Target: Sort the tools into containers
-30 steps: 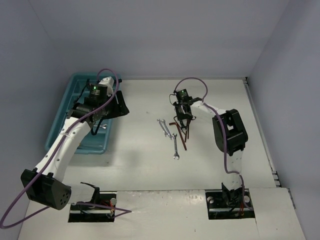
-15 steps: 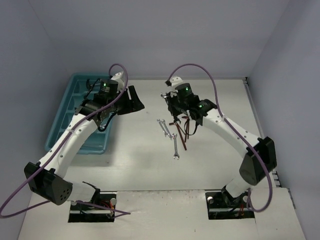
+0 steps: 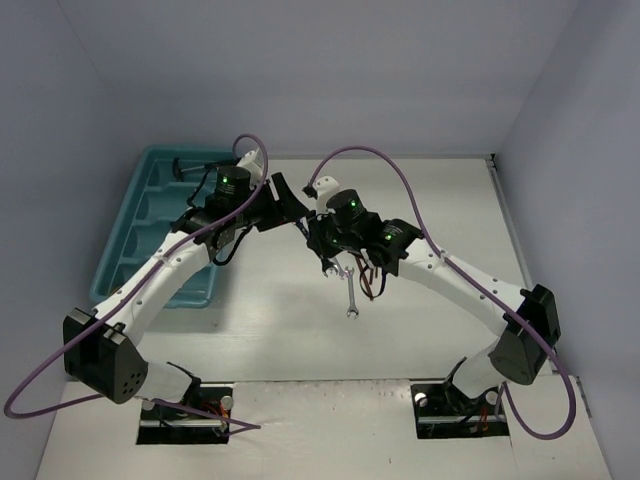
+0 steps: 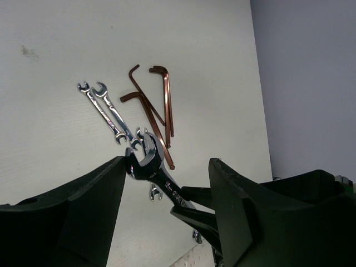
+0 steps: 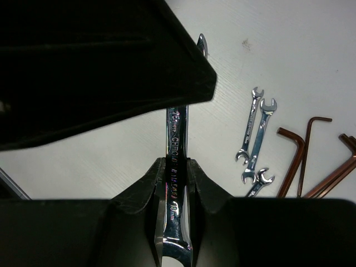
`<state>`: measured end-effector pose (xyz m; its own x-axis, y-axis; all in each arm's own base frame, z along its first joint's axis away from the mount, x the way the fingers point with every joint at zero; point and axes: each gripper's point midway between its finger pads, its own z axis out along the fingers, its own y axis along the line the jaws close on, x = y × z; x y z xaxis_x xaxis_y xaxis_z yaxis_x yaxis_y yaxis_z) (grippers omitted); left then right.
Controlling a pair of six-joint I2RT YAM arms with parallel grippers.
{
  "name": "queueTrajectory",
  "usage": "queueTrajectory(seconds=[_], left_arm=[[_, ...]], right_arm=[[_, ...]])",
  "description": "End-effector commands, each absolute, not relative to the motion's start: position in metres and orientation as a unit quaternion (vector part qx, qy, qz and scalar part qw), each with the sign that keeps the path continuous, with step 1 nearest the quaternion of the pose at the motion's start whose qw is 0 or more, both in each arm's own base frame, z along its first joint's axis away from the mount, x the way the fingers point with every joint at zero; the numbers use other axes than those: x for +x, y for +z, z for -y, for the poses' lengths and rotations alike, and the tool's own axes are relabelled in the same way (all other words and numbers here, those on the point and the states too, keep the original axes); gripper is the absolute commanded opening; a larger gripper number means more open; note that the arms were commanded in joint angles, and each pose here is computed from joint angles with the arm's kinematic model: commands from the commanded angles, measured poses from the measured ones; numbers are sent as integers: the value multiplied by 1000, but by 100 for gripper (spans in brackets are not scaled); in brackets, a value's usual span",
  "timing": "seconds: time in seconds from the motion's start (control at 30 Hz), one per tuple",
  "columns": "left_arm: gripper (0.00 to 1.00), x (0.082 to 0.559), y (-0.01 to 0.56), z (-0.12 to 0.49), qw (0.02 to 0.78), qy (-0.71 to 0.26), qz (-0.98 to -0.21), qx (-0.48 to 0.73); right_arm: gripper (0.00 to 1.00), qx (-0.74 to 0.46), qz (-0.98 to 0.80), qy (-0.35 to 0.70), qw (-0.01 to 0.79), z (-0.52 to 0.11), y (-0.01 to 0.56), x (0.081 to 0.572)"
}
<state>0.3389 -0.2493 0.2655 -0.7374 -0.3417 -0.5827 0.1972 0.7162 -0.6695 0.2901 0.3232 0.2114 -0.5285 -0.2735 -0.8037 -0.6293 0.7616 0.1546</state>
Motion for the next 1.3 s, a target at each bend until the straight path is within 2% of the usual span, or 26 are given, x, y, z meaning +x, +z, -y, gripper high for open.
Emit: queueTrajectory(seconds=[0.0,0.23,0.43,0.77,0.83,0.9,0.97,1.03,1.2,1.23,1.27], left_arm=[[58,338,304,264,395,-425,-814,-30],[58,339,300,250,413,-395,-819,-50],[56,336,303,265,396,-439,-805,-43],[20,334,306,272,406,-477,-779,-39],[9,335,310,273,413,-483,-771,-40],[2,336,313,272,419,-487,-765,-41],[0,338,313,269,424,-484,-764,-46],[0,341,314,265,430,-481,-762,-50],[0,356,321,236,451,-471,-754,-80],[0,363,321,221,457,-464,-753,-96],[0,368,322,210,461,-461,-751,-107]], right_arm=[[0,-253,-791,286,478,-341,279,289],[0,-252,-790,286,479,-342,279,290],[0,-248,-787,285,489,-341,286,294],[0,-235,-785,290,494,-343,288,299],[0,-232,-786,289,494,-341,287,301],[0,-230,-787,290,493,-340,286,302],[2,-226,-788,289,494,-340,286,304],[10,-222,-790,286,496,-338,285,307],[39,-205,-797,268,501,-326,281,314],[52,-201,-799,262,503,-321,279,316],[58,-195,-800,258,506,-316,280,318]])
